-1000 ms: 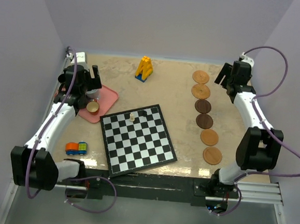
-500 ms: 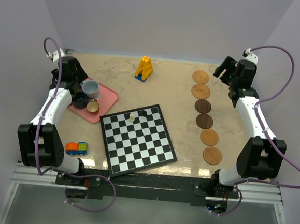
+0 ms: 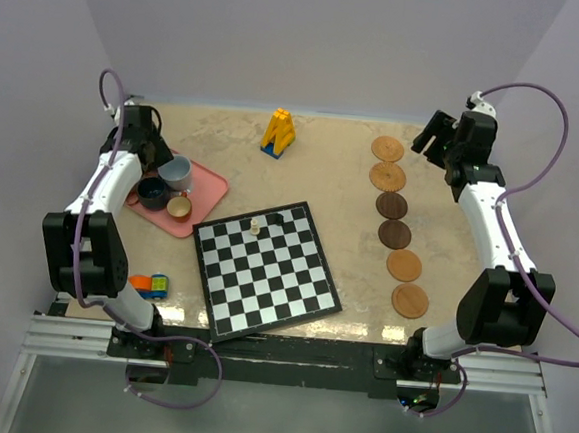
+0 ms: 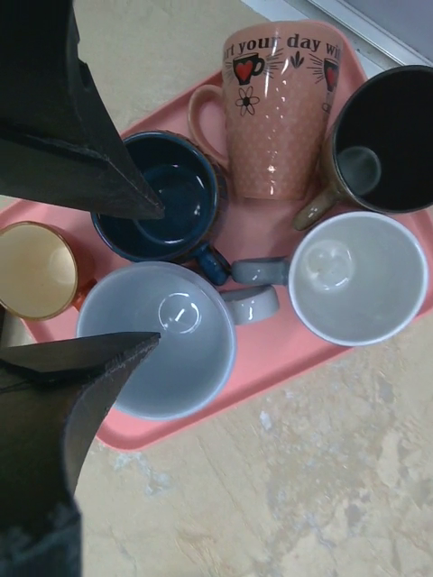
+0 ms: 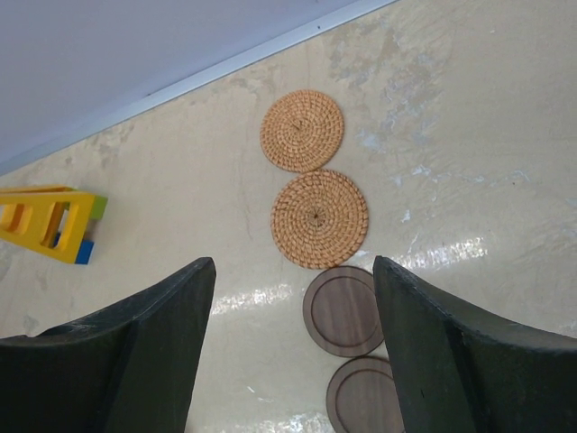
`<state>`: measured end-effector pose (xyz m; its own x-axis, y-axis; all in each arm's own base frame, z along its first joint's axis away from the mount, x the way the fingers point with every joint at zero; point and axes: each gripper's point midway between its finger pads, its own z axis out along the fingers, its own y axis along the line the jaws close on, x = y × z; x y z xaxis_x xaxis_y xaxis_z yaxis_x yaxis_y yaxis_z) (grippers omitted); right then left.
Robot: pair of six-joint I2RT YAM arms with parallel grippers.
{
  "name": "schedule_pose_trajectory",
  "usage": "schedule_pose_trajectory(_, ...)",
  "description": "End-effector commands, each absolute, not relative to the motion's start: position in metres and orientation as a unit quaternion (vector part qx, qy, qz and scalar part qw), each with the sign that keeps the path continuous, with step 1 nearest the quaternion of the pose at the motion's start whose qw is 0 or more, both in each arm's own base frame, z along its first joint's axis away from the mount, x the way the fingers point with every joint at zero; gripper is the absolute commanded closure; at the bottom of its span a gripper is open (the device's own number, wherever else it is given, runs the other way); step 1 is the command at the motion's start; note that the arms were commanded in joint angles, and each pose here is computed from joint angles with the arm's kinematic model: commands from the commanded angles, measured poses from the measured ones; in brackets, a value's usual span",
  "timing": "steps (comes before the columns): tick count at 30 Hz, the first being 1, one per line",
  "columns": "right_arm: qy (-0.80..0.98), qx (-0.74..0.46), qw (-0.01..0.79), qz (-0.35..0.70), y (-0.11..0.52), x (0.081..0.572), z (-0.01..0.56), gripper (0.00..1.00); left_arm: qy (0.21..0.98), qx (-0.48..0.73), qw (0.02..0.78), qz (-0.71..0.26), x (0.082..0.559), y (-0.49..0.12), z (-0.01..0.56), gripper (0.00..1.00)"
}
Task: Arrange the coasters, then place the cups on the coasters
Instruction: Pick up the cup from the tray.
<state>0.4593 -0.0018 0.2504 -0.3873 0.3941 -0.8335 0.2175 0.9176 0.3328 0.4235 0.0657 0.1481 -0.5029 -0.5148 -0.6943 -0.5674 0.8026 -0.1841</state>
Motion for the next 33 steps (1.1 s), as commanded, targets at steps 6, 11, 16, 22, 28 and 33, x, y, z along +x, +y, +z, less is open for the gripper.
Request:
schedule_pose_trajectory(6,0.82,0.169,0.539,0.091,0.001,0.452,0.269,0.26,0.896,-0.265,0.352,0.048,0.421,0.064,0.135,0.51)
schedule_pose_trajectory(11,0.819,0.169,0.54,0.094,0.002,0.454,0.271,0.27,0.905,-0.255,0.337,0.05,0.418,0.064,0.124,0.57)
schedule_pose_trajectory(16,0.822,0.162,0.538,0.089,0.002,0.456,0.269,0.27,0.905,-0.248,0.339,0.063,0.421,0.068,0.12,0.57)
schedule_pose_trajectory(22,0.824,0.162,0.536,0.088,0.002,0.452,0.268,0.28,0.91,-0.239,0.333,0.062,0.429,0.068,0.108,0.62)
schedule_pose_trajectory(28,0.822,0.162,0.539,0.085,0.0,0.449,0.271,0.28,0.908,-0.217,0.355,0.041,0.442,0.062,0.114,0.8)
schedule_pose_trajectory(33,0.822,0.163,0.538,0.087,0.001,0.45,0.275,0.28,0.911,-0.2,0.358,0.042,0.445,0.054,0.121,1.0)
